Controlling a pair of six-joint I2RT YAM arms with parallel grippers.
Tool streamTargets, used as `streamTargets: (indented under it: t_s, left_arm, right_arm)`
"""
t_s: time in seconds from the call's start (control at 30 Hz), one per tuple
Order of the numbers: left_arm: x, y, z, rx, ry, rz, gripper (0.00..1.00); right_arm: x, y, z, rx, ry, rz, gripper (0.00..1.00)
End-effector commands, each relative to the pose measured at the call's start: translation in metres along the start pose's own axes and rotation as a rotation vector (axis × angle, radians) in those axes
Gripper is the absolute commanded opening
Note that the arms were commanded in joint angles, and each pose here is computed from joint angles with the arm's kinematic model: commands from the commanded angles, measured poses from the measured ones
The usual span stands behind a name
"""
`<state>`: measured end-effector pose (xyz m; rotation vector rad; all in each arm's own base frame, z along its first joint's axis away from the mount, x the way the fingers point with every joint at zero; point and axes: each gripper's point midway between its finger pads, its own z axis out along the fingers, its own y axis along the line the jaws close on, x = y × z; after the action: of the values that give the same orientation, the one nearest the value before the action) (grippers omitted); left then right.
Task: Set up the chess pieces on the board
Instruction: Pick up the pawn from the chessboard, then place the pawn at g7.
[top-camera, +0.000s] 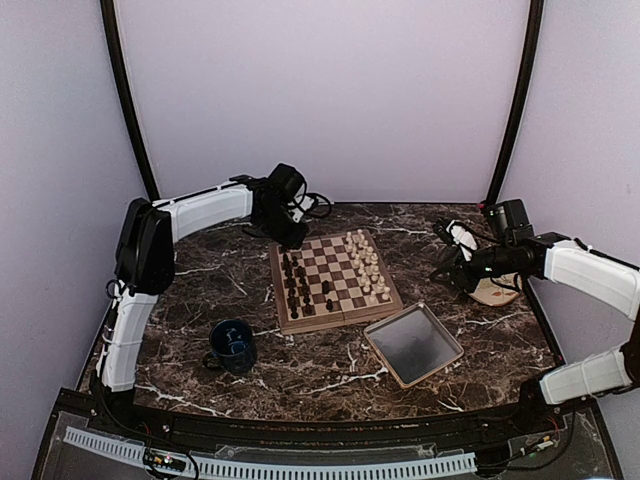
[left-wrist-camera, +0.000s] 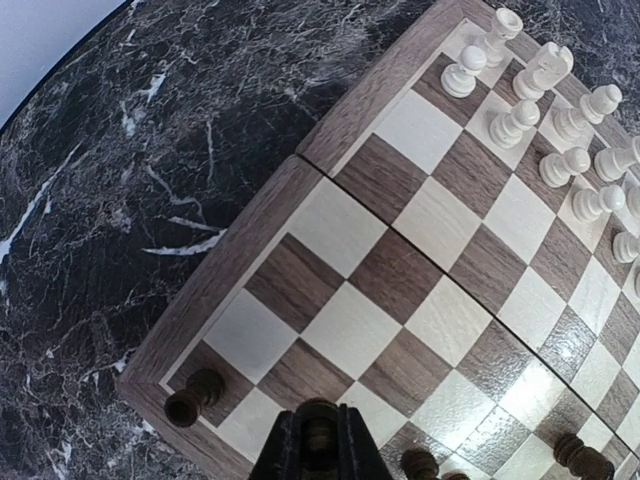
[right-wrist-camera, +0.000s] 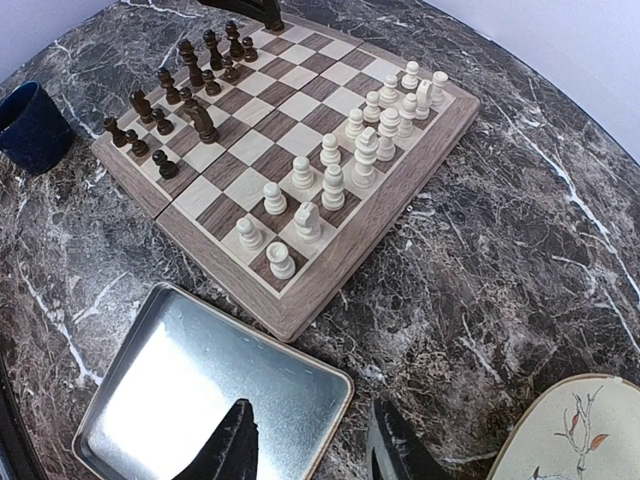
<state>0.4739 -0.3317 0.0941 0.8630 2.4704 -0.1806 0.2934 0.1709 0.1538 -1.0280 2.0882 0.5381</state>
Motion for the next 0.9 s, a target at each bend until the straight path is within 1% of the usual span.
streamTargets:
  t_s: [0.0,0.37,0.47,0.5,0.6,0.73,0.87]
  left_arm:
    - [0.0,-0.004,-0.01,0.004,0.007,0.02,0.07]
    - [0.009,-0.007,0.004,0.018,0.032,0.016,0.08]
    - [0.014,-0.004,0.007,0.003,0.047,0.013,0.08]
    - [0.016,0.01,0.007,-0.014,0.052,-0.01,0.08]
    - [0.02,0.017,0.01,-0.034,0.068,-0.027,0.08]
    - [0.024,0.019,0.013,-0.042,0.079,-0.034,0.09]
    - [0.024,0.014,0.015,-0.016,0.076,-0.036,0.09]
  right_arm:
    - [-0.009,-0.005,0.001,0.01,-0.027,-0.016,0.38]
    - [-0.007,-0.006,0.003,0.005,-0.02,-0.015,0.38]
    - [-0.007,-0.006,0.003,0.003,-0.017,-0.014,0.38]
    - [-0.006,-0.006,0.003,0.003,-0.015,-0.013,0.38]
    - [-0.007,-0.006,0.003,0.004,-0.017,-0.014,0.38]
    - [-0.006,-0.006,0.004,0.003,-0.015,-0.015,0.38]
    - [-0.006,-0.006,0.003,0.004,-0.014,-0.015,0.38]
